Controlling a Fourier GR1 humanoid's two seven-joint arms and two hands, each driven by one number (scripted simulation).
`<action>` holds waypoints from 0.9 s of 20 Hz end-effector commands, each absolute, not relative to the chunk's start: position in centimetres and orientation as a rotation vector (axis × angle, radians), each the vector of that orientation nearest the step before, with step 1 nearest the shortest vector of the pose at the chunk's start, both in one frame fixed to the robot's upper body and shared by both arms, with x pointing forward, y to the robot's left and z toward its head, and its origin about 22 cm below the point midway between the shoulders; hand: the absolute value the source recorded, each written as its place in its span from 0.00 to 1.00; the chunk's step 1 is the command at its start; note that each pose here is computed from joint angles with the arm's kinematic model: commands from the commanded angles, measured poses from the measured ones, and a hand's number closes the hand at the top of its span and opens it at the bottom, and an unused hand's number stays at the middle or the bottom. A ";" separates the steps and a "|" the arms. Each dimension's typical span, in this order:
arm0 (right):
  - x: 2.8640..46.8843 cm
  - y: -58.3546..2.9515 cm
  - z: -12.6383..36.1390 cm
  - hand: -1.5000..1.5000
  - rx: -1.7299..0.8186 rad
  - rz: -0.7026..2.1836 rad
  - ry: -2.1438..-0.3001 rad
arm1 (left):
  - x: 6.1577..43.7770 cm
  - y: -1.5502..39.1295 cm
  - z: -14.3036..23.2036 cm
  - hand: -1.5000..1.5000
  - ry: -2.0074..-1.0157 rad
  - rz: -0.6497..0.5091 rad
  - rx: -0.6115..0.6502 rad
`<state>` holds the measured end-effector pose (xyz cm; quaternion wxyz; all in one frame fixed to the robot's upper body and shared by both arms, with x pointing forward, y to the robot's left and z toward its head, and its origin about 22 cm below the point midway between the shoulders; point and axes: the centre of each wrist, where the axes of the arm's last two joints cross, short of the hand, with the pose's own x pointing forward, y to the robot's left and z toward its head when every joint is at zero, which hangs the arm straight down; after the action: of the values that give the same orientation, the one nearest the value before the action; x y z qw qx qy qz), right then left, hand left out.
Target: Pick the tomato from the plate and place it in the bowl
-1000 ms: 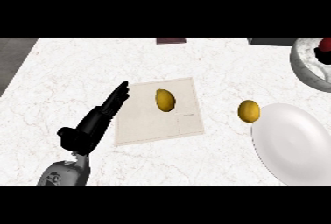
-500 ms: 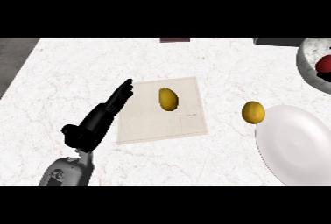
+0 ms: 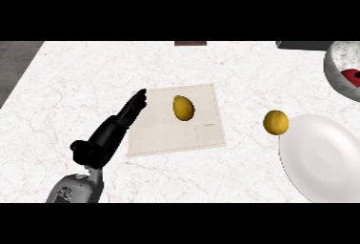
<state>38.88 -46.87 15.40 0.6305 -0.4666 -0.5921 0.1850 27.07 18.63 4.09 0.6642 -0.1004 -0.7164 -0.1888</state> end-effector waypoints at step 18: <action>25.5 -60.1 17.8 0.00 -1.014 -0.237 -1.495 | 26.8 19.2 3.6 0.50 -1.624 -0.396 -0.209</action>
<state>28.32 -58.11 17.35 0.6241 -0.4427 -0.6385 -0.0826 26.62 19.48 3.43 0.6679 -0.0897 -0.7168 -0.1792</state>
